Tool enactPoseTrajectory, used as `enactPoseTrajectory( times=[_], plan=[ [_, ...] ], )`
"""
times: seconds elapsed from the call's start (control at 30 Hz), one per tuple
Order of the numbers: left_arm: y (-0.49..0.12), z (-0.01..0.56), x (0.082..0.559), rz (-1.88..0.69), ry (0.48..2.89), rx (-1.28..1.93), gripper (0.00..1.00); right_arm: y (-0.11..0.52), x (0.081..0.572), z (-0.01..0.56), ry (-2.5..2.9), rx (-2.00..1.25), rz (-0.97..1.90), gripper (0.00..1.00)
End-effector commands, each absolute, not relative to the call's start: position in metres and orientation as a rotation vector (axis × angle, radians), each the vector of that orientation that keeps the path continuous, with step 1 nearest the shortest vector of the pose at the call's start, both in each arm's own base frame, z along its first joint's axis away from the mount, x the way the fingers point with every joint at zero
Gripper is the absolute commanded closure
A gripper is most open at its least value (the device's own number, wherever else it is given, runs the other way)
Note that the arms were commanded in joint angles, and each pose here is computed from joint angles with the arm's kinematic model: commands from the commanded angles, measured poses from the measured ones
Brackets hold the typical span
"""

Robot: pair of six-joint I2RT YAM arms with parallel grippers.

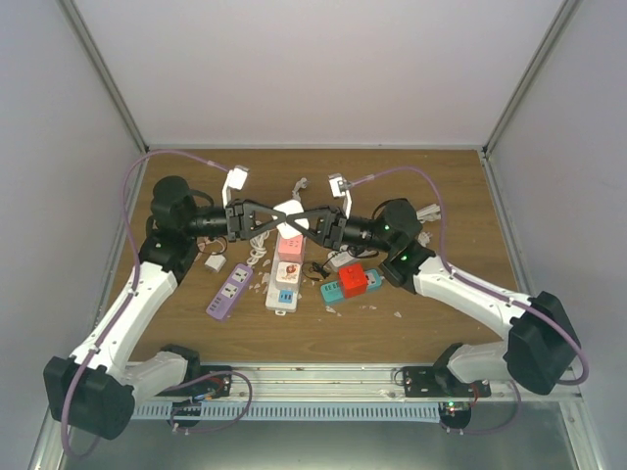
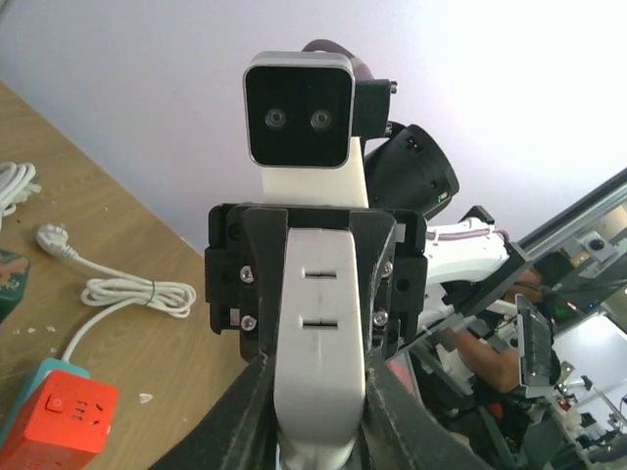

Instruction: Insert the plug

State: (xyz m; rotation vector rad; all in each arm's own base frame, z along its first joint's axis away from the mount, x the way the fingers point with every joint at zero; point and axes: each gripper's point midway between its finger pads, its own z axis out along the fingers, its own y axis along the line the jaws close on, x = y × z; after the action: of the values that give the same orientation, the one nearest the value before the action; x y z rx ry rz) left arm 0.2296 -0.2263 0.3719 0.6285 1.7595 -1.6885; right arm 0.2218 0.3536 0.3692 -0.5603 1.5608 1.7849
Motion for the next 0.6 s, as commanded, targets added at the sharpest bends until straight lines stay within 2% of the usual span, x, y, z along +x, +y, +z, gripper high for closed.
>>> enactPoseTrajectory(
  times=[0.0,0.13,0.37,0.47,0.57],
  plan=[
    [-0.226,0.403,0.219,-1.639,1.639,0.693,0.71,0.356,0.212,0.374,1.518,-0.606,1.795,0.87],
    [-0.225,0.407,0.222,-1.620,1.631,0.664,0.66,0.353,0.212,0.379,1.504,-0.605,1.768,0.88],
    [-0.224,0.402,0.232,-1.591,1.655,0.637,0.68,0.353,0.213,0.380,1.516,-0.614,1.750,0.93],
    [-0.224,0.400,0.235,-1.580,1.664,0.638,0.76,0.355,0.212,0.378,1.525,-0.631,1.753,0.91],
    [-0.225,0.398,0.237,-1.577,1.669,0.645,0.98,0.364,0.213,0.374,1.551,-0.658,1.775,0.81]
  ],
)
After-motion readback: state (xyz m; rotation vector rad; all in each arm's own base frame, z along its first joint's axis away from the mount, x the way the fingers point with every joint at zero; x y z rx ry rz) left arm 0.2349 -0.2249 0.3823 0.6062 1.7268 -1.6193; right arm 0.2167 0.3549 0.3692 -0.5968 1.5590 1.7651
